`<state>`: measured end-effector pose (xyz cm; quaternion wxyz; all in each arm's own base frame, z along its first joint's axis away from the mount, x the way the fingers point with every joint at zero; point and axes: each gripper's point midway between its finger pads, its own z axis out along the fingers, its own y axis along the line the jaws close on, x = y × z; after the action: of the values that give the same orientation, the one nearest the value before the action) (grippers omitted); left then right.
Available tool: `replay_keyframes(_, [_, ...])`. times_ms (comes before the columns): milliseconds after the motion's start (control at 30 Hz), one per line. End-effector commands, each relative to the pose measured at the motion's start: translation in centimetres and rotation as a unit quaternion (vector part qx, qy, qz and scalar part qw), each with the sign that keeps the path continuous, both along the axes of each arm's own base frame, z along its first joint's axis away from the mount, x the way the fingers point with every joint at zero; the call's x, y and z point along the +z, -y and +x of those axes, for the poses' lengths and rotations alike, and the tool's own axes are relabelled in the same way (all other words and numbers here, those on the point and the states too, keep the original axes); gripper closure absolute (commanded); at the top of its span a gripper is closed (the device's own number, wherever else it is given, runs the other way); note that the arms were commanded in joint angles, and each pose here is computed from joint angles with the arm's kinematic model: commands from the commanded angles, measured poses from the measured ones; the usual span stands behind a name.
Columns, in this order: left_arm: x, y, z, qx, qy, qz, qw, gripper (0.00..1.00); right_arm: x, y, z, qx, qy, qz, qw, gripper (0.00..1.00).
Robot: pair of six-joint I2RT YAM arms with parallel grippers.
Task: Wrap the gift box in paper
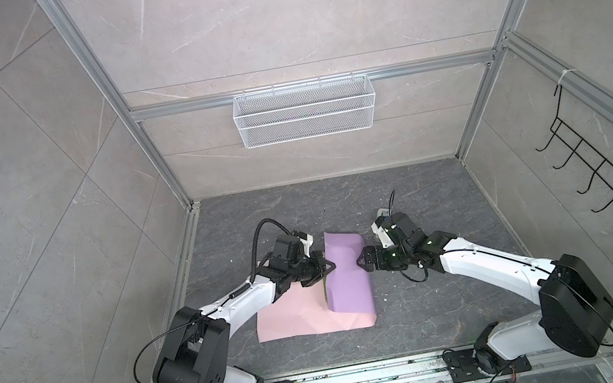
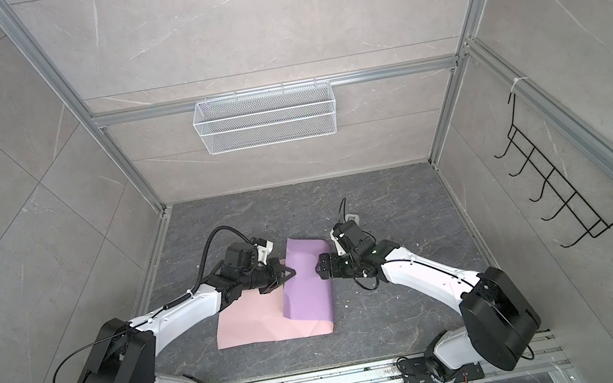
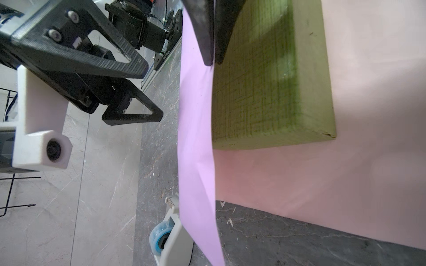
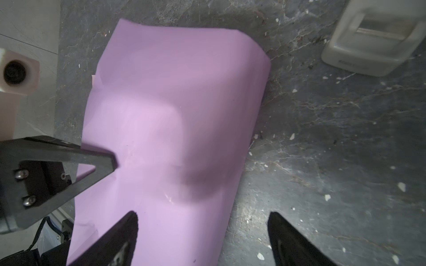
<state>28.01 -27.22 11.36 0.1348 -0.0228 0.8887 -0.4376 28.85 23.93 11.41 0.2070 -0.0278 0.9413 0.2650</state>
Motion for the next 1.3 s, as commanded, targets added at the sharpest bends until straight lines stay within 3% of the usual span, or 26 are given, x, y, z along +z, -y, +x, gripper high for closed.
replay_keyframes(0, [1.1, -0.3, -0.1, -0.008, 0.019, -0.009, 1.000, 1.00, 0.2, -1.2, 0.7, 0.013, -0.002, 0.016, 1.000, 0.08])
replay_keyframes(933, [-0.4, -1.6, -0.5, 0.003, 0.016, 0.019, 1.000, 1.00, -4.9, -2.5, 0.7, 0.046, -0.058, -0.003, 0.997, 0.11])
replay_keyframes(1067, [-0.4, -2.2, -0.5, 0.006, 0.024, 0.036, 0.999, 0.94, -5.2, -2.4, 0.6, 0.047, -0.060, -0.006, 0.997, 0.11])
replay_keyframes(1267, [-0.8, -2.4, -0.6, 0.005, 0.022, 0.047, 0.999, 0.95, -5.4, -2.5, 0.6, 0.051, -0.063, -0.006, 0.997, 0.11])
